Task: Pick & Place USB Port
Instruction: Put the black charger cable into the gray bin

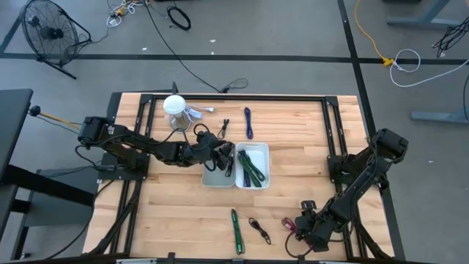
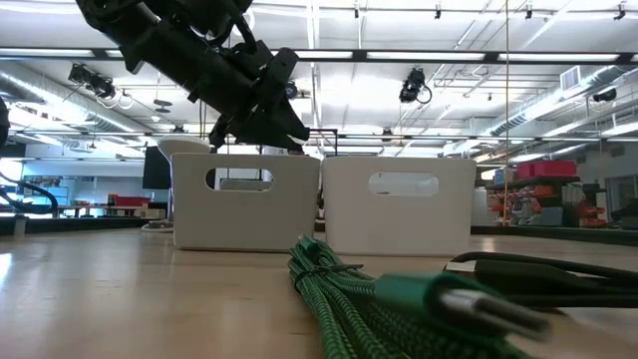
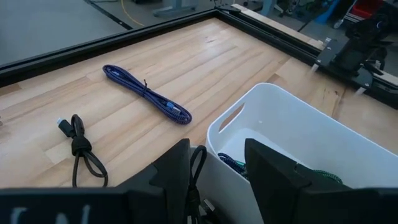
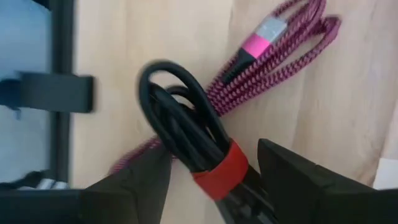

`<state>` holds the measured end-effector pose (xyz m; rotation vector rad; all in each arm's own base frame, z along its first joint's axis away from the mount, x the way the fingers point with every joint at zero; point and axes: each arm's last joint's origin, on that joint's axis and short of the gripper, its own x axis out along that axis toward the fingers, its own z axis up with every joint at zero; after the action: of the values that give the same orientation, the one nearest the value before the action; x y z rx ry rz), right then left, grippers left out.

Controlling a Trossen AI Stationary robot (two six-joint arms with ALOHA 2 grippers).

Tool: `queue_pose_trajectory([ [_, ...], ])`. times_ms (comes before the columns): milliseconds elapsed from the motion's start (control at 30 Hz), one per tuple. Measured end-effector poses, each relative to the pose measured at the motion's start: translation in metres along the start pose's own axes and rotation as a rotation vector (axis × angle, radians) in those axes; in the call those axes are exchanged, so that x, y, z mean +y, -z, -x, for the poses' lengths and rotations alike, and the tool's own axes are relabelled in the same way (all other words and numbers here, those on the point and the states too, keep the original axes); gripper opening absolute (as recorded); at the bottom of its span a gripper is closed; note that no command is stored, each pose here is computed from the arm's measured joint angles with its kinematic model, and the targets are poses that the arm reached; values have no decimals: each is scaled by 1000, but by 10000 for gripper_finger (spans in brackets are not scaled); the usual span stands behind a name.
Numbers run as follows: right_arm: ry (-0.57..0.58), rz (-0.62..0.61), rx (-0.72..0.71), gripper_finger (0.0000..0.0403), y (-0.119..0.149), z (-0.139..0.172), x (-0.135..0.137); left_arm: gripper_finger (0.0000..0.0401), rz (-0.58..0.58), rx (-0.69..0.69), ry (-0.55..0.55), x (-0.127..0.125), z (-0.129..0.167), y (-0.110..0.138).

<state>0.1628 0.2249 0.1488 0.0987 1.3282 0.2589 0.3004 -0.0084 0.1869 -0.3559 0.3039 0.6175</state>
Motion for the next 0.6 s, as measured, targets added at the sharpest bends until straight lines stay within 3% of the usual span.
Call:
queue_pose_trajectory([
  [167, 26, 8, 45, 217, 2, -12, -1, 158, 0, 0, 0, 0, 0, 0],
  [233, 22, 17, 49, 171, 2, -12, -1, 158, 0, 0, 0, 0, 0, 0],
  [367, 2, 40, 75, 36, 3, -8, -2, 158, 0, 0, 0, 0, 0, 0],
  [600, -54, -7, 37, 34, -3, 11, -4, 158, 1, -1, 1, 0, 0, 0],
])
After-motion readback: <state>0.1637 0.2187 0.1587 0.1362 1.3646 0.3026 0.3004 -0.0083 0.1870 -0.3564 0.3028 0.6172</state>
